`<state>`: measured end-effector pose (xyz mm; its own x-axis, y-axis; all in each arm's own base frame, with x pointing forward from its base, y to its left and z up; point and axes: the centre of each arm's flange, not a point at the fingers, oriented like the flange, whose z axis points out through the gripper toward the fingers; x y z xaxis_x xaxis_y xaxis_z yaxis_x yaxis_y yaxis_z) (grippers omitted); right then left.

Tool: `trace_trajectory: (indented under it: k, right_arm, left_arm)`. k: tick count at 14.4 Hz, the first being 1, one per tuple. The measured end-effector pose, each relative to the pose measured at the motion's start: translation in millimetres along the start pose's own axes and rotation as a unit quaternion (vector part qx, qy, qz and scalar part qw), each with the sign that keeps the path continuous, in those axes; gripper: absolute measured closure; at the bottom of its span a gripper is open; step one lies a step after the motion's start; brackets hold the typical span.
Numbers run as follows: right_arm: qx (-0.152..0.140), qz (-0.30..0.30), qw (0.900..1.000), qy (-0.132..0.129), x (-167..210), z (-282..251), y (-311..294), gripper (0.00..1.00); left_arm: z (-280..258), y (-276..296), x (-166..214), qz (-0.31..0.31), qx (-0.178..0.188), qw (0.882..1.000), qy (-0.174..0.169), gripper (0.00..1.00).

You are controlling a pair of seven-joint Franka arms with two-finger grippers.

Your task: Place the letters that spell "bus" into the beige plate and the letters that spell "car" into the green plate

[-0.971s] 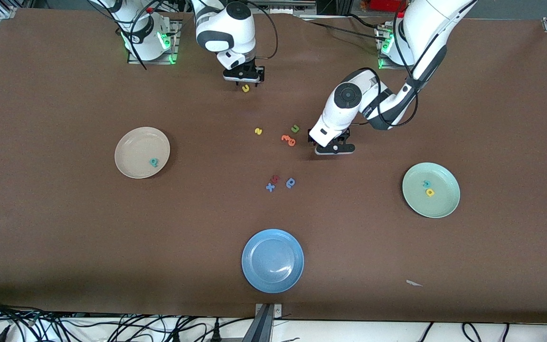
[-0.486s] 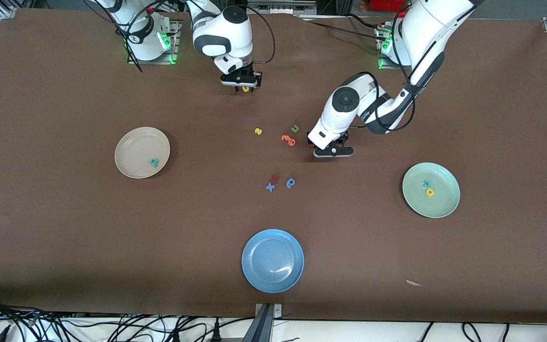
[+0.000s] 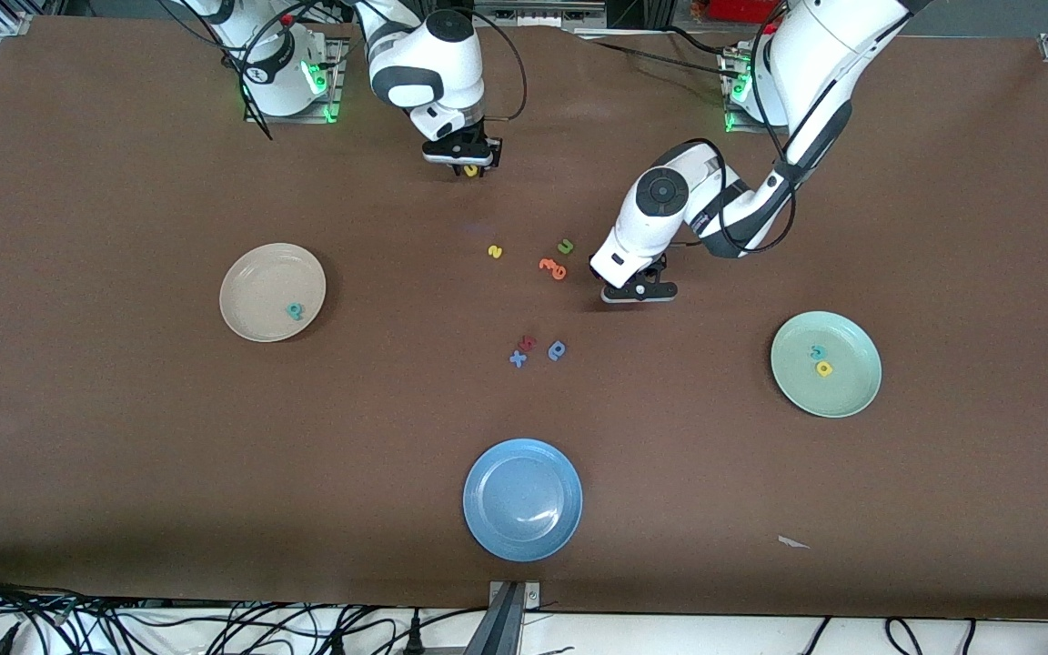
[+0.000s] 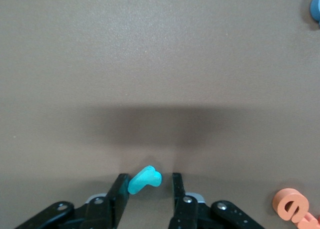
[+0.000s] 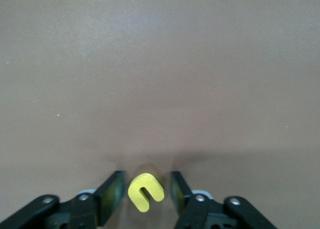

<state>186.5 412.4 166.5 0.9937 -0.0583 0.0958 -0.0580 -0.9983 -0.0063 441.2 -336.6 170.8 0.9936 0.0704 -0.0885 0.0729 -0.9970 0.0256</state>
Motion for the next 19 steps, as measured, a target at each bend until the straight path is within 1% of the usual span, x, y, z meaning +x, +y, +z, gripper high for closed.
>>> trace_trajectory:
  k: [1,2,3,4,5,6,10,11,15,17,19]
  right_arm:
    - [0.001,0.001,1.000,0.001,-0.3,-0.3,-0.1,0.64]
    - [0.001,0.000,1.000,0.001,-0.4,-0.2,0.0,0.64]
    - [0.001,0.000,1.000,0.001,-0.4,-0.2,0.0,0.64]
    - [0.001,0.000,1.000,0.001,-0.4,-0.3,0.0,0.64]
    - [0.001,0.000,1.000,0.001,-0.4,-0.2,0.0,0.64]
    - [0.001,0.000,1.000,0.001,-0.4,-0.3,0.0,0.64]
    - [0.004,0.005,1.000,0.006,5.9,-3.4,0.0,0.64]
    - [0.006,0.011,1.000,0.013,15.3,-6.5,1.1,0.69]
    - [0.012,0.028,0.999,0.035,59.8,-18.2,13.7,0.70]
    - [0.011,0.026,0.999,0.043,78.3,-21.8,22.3,0.70]
    - [0.004,0.014,0.999,0.050,101.9,-23.8,39.2,0.70]
  left_arm:
    - [0.0,-0.1,0.0,0.000,0.000,1.000,0.000,0.59]
    - [-0.4,0.0,0.2,0.000,0.000,1.000,0.000,0.62]
    - [-0.4,-0.2,0.3,-0.001,0.001,1.000,0.000,0.63]
    - [-0.8,-0.3,0.4,-0.001,0.001,1.000,0.000,0.66]
    - [-0.8,-0.4,0.5,-0.001,0.001,1.000,0.000,0.66]
    - [-1.0,-0.6,0.5,-0.001,0.002,1.000,0.000,0.69]
    - [-1.1,-1.1,0.7,-0.001,0.003,1.000,0.000,0.71]
    - [-1.1,-1.1,0.7,-0.001,0.003,1.000,0.000,0.71]
    - [-2.5,-2.7,4.5,-0.001,0.008,1.000,-0.001,0.71]
    - [-11.1,-9.3,20.4,0.004,0.033,0.999,-0.011,0.71]
    - [-29.9,-19.1,45.6,0.012,0.056,0.998,-0.020,0.71]
